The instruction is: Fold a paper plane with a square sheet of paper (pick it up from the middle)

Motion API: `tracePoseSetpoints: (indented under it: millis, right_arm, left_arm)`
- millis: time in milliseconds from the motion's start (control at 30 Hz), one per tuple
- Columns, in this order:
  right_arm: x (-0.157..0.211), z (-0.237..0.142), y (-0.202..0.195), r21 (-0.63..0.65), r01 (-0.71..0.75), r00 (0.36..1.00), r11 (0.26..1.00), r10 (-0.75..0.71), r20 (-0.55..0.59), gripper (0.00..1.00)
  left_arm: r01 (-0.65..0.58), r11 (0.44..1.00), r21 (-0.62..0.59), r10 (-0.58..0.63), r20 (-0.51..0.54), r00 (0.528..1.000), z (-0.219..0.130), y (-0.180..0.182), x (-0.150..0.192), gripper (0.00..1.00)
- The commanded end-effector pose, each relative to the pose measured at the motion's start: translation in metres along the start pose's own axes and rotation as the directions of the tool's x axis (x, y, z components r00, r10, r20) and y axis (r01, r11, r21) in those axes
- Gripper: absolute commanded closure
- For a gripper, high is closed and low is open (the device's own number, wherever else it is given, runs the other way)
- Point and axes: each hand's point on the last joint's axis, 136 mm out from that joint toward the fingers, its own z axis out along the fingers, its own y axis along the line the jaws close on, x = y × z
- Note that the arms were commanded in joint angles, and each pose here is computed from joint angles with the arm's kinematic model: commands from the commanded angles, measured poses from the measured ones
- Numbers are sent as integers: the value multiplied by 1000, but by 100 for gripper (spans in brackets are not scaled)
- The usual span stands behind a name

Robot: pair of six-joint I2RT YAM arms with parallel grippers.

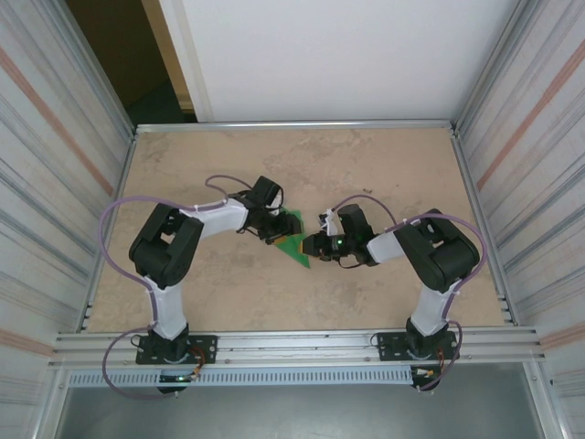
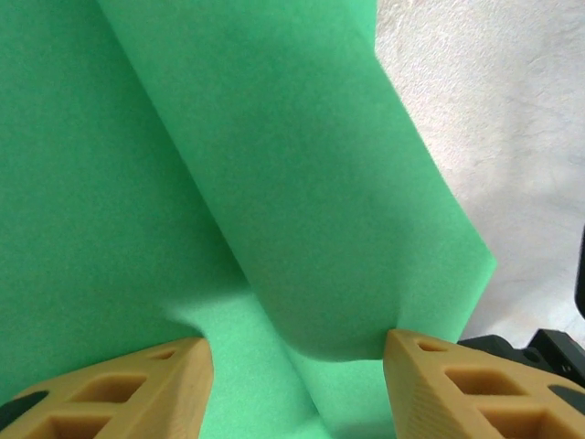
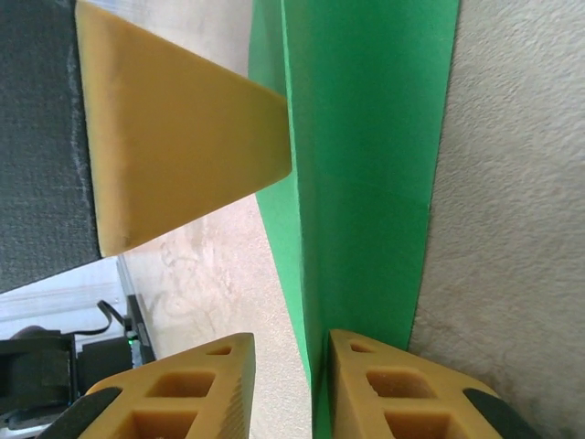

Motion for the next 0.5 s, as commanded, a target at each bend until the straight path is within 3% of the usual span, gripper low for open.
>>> tracePoseSetpoints:
  millis: [0,467]
  right_arm:
    - [3,-9,-12,50,-52,999,997,51,15,73]
    - [9,-2,-27,89,-92,995,992,94,-19,83]
  left_arm:
    - [40,965,-258,-71,-111,991,17,65,37,44]
    - [53,944,-325,-101,-133,986,23,76,46,44]
